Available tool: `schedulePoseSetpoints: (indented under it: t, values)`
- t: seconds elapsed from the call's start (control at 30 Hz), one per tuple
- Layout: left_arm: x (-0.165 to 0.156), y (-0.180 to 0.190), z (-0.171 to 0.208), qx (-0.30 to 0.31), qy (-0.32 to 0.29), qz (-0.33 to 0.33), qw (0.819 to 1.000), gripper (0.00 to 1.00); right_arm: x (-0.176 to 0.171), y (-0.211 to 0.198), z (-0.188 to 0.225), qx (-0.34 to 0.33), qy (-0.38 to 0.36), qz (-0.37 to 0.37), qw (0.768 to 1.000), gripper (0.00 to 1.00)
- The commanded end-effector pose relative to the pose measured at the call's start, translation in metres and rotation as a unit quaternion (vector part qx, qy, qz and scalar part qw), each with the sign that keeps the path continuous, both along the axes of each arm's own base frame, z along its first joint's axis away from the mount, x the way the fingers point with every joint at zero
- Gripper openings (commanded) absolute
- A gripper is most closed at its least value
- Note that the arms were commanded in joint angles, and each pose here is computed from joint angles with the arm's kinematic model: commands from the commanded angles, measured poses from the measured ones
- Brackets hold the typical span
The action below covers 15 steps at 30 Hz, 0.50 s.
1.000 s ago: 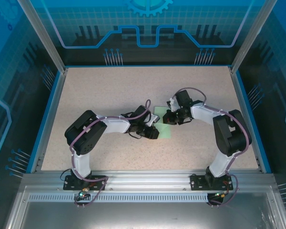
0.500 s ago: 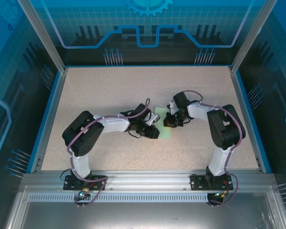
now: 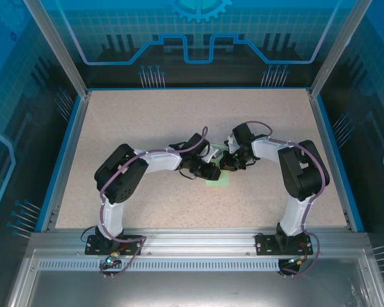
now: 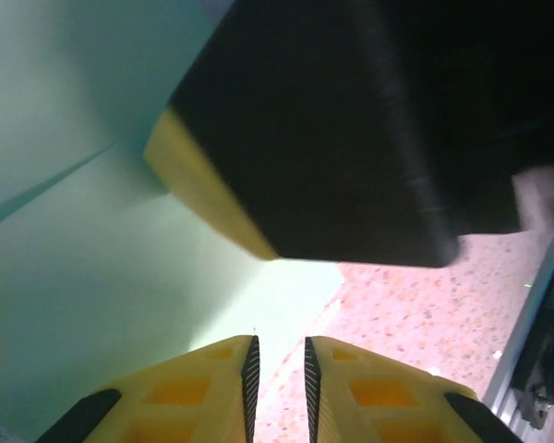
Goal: Fold a paper plane with a square sheet of paper (fold left side to right side)
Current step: Fold the triangle a second time at the center of the table.
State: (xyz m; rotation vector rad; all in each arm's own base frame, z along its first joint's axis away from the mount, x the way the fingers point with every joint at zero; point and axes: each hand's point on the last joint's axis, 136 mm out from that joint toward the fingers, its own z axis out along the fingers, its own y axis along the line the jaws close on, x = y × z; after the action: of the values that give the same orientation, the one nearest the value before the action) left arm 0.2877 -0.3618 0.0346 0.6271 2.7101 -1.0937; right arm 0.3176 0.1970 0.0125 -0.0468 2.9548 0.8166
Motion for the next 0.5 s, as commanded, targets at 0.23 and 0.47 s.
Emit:
schedulePoseSetpoints:
  t: [0.23,0.47]
  values:
    - [-0.024,0.016,-0.027,0.033,0.037,-0.016,0.999,0.23,-0.011,-0.010,-0.012,-0.038,0.021,0.007,0.999,0.00]
    - [-0.045,0.032,-0.031,0.037,0.048,-0.013,0.998,0.23,-0.011,-0.011,-0.013,-0.043,0.022,0.008,0.999,0.00]
